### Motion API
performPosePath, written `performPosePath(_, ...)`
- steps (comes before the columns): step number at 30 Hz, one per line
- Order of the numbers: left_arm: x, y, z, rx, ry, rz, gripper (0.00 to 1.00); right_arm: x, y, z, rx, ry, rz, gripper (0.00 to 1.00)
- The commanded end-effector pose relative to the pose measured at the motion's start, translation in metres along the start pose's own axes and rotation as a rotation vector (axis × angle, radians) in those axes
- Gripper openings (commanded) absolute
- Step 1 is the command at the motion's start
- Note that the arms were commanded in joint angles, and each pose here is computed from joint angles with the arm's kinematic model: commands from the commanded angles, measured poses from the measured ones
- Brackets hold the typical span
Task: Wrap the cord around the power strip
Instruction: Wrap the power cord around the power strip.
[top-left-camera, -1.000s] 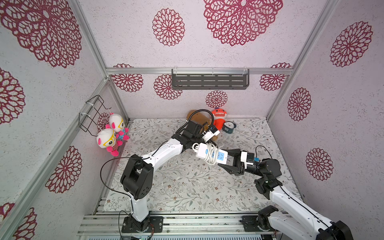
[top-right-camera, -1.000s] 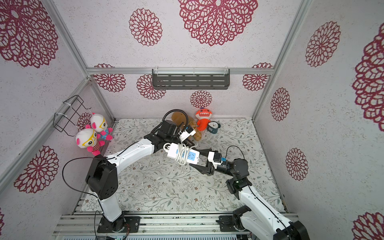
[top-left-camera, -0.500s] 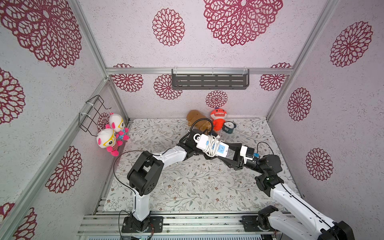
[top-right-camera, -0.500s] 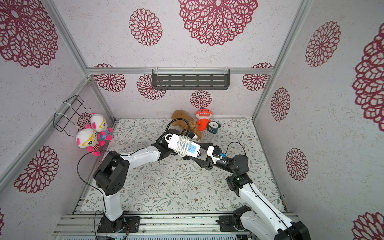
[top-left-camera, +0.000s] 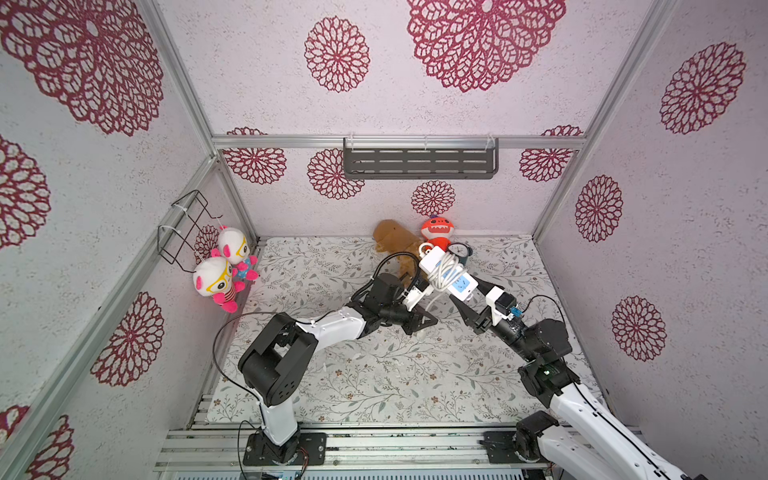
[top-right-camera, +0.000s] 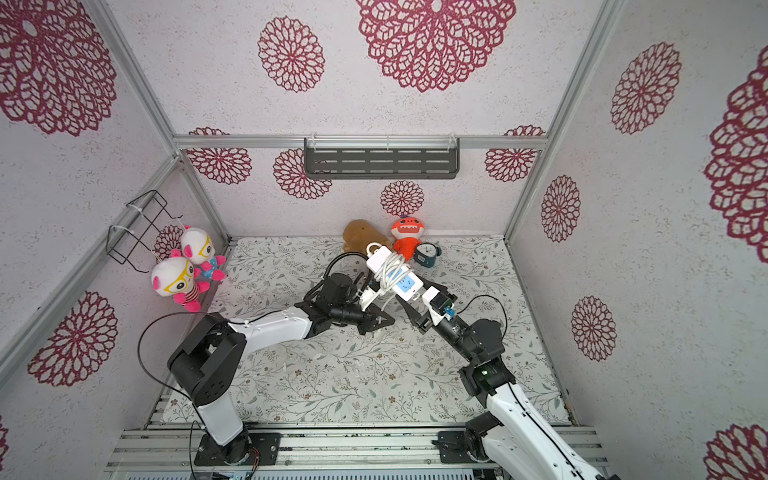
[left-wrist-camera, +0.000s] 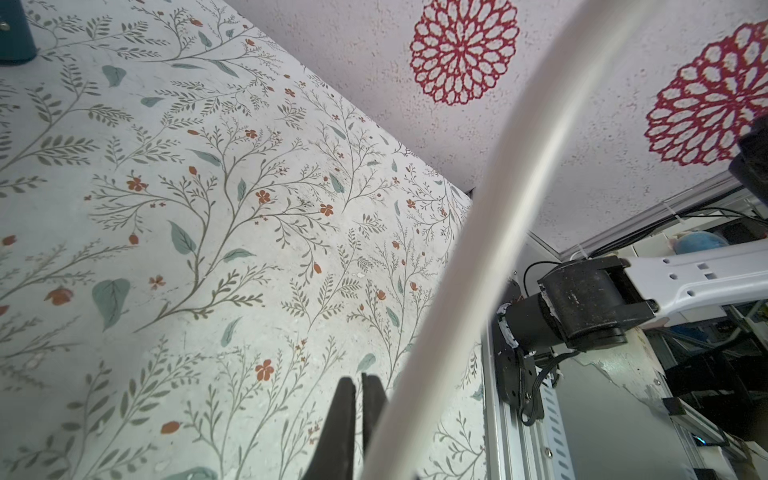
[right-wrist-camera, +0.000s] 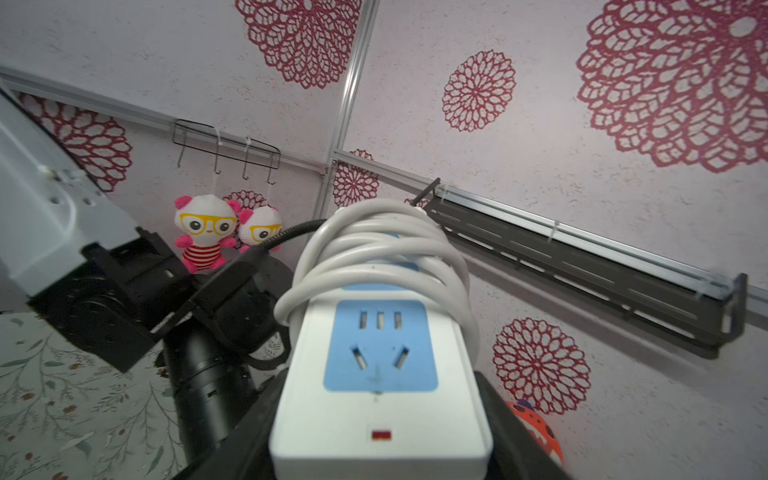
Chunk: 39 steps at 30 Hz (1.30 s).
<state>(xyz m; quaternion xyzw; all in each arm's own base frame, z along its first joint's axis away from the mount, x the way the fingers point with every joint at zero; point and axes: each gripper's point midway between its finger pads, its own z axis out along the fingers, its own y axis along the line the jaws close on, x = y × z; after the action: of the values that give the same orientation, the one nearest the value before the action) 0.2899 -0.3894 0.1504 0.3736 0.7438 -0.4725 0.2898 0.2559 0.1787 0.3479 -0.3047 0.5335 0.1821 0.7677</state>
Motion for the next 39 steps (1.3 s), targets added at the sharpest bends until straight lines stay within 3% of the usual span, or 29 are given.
performPosePath(1, -0.011, -0.006, -0.008, -0.05, -0.055, 0.002, 0.04, -0.01, -0.05, -0.008, 0.266, 0.036, -0.077, 0.15)
performPosePath(8, 0.003, -0.045, -0.001, -0.134, 0.181, 0.201, 0.02, 0.033, -0.062, -0.007, 0.297, 0.27, -0.136, 0.15)
performPosePath(14, -0.009, -0.051, -0.025, -0.266, 0.27, 0.358, 0.0, 0.058, -0.065, -0.008, 0.252, 0.411, -0.125, 0.14)
performPosePath(21, -0.009, -0.024, -0.058, -0.458, 0.432, 0.508, 0.0, 0.065, -0.056, -0.01, 0.182, 0.422, -0.058, 0.14)
performPosePath(29, -0.012, -0.025, -0.073, -0.485, 0.503, 0.575, 0.0, 0.089, -0.051, -0.018, 0.156, 0.502, -0.032, 0.14)
performPosePath(34, -0.028, -0.027, -0.083, -0.518, 0.527, 0.642, 0.0, 0.11, -0.025, -0.018, 0.003, 0.561, -0.023, 0.12)
performPosePath(39, -0.058, -0.031, -0.087, -0.593, 0.521, 0.788, 0.0, 0.125, 0.015, -0.017, -0.223, 0.58, 0.005, 0.12)
